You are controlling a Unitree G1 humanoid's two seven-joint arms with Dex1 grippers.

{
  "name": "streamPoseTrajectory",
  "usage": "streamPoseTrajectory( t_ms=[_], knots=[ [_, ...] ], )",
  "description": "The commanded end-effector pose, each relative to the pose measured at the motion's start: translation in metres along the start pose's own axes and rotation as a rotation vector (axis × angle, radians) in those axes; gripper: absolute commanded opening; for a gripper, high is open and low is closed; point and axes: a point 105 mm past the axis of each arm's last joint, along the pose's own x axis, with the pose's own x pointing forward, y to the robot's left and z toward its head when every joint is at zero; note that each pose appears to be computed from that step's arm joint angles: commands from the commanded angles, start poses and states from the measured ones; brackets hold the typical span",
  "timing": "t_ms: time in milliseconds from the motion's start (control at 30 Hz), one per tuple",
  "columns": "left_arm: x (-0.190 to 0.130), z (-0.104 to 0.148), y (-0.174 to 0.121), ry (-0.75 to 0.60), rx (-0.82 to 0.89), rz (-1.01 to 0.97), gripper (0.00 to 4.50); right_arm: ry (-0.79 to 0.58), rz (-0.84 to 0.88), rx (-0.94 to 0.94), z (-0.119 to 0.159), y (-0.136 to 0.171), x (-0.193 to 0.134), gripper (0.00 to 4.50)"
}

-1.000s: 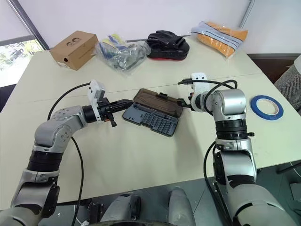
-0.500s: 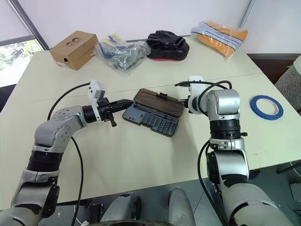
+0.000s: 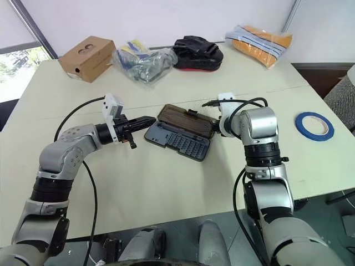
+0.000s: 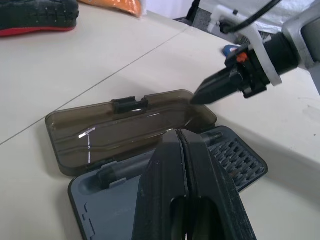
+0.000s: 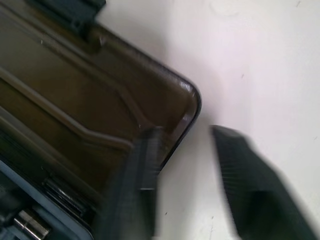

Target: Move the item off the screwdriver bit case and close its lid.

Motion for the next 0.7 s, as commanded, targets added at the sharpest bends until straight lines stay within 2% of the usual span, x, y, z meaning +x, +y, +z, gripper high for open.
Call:
streamPoseTrajectory(
  t_ms=[33,100,267,367,600,633,700],
  knots=[
    [-0.004,0.012,0.001,-0.026,0.052,0.009,0.00,-0.041,0.004,0.004,0.011,0.002,-0.006,3.25],
    [-0.003,0.012,0.000,-0.027,0.051,0.008,0.00,-0.039,-0.002,0.009,0.011,0.001,-0.004,4.34],
    [-0.003,0.013,0.000,-0.029,0.054,0.008,0.00,-0.015,-0.012,0.026,0.004,-0.002,0.000,4.43],
    [-0.003,0.013,0.000,-0.031,0.056,0.009,0.00,-0.002,-0.018,0.032,0.000,-0.003,0.002,3.53],
    [-0.004,0.014,0.001,-0.032,0.060,0.016,0.00,0.034,-0.012,0.026,-0.009,-0.001,0.005,0.20],
    [-0.004,0.014,0.002,-0.033,0.061,0.017,0.00,0.037,-0.009,0.023,-0.010,0.000,0.005,0.04],
    [-0.005,0.015,0.003,-0.035,0.062,0.021,0.00,0.047,0.000,0.021,-0.012,0.002,0.006,0.04]
  ],
)
